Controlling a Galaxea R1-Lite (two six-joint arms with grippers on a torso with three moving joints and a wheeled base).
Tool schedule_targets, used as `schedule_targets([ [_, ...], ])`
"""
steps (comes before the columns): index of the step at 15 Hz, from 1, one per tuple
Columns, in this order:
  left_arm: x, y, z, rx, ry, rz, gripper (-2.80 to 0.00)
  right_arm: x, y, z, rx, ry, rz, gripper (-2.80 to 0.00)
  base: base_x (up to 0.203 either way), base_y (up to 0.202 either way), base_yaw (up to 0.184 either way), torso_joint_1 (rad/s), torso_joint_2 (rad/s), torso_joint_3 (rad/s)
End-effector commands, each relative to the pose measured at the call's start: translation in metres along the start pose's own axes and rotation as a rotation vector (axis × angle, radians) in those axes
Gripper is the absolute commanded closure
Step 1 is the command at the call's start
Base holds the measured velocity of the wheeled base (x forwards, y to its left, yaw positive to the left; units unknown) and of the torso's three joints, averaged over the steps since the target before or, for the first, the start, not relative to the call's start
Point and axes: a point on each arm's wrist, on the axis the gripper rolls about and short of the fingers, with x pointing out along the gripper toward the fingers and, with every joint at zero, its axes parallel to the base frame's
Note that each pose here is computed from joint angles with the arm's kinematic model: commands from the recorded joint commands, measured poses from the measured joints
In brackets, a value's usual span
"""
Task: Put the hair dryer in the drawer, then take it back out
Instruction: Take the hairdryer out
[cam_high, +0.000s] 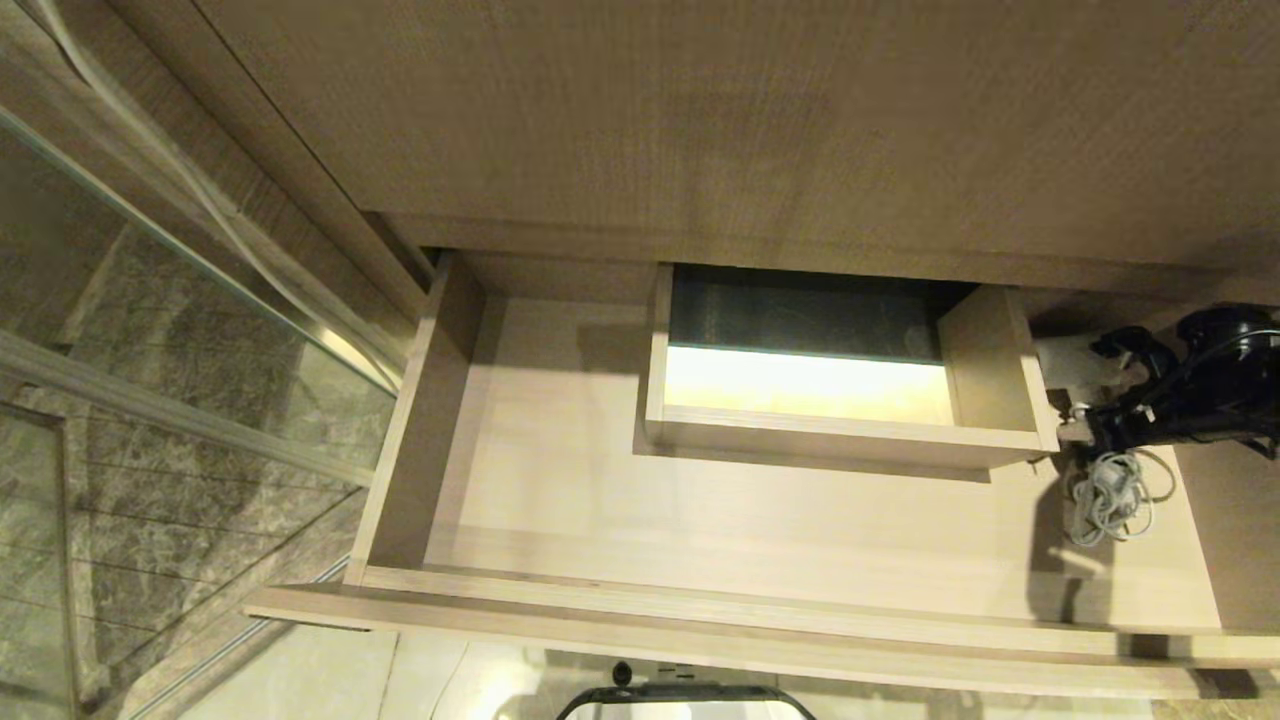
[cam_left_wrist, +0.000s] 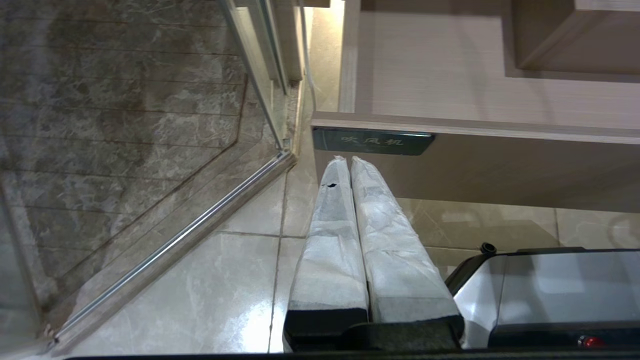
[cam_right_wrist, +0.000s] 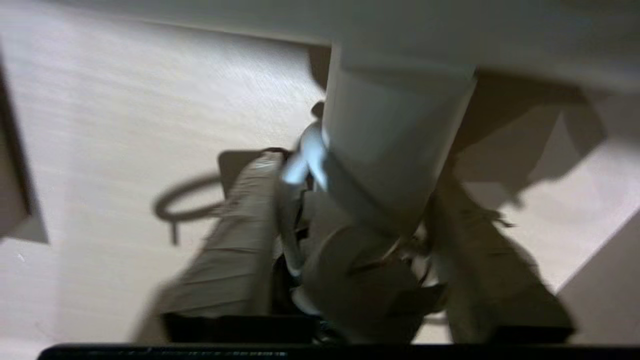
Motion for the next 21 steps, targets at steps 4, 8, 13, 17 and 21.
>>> schedule_targets([
  [4, 0.000, 0.000, 0.000, 0.000, 0.001, -0.001, 0.00, -0.015, 0.008, 0.014, -0.028, -0.041, -0.005, 0.00, 0.000, 0.000, 0.000, 0.000, 0.00, 0.000],
  [8, 0.000, 0.000, -0.001, 0.000, 0.002, -0.001, 0.00, -0.040, 0.015, 0.018, -0.036, -0.052, -0.008, 0.00, 0.000, 0.000, 0.000, 0.000, 0.00, 0.000],
  [13, 0.000, 0.000, 0.000, 0.000, 0.001, 0.000, 0.00, -0.106, 0.034, 0.022, -0.055, -0.084, -0.039, 0.00, 0.000, 0.000, 0.000, 0.000, 0.00, 0.000],
  [17, 0.000, 0.000, -0.001, 0.000, 0.002, -0.001, 0.00, -0.142, 0.050, 0.006, -0.072, -0.056, -0.056, 0.00, 0.000, 0.000, 0.000, 0.000, 0.00, 0.000],
  [21, 0.000, 0.000, -0.001, 0.000, 0.002, 0.001, 0.00, -0.209, 0.076, -0.006, -0.080, -0.069, -0.126, 0.00, 0.000, 0.000, 0.000, 0.000, 0.00, 0.000],
])
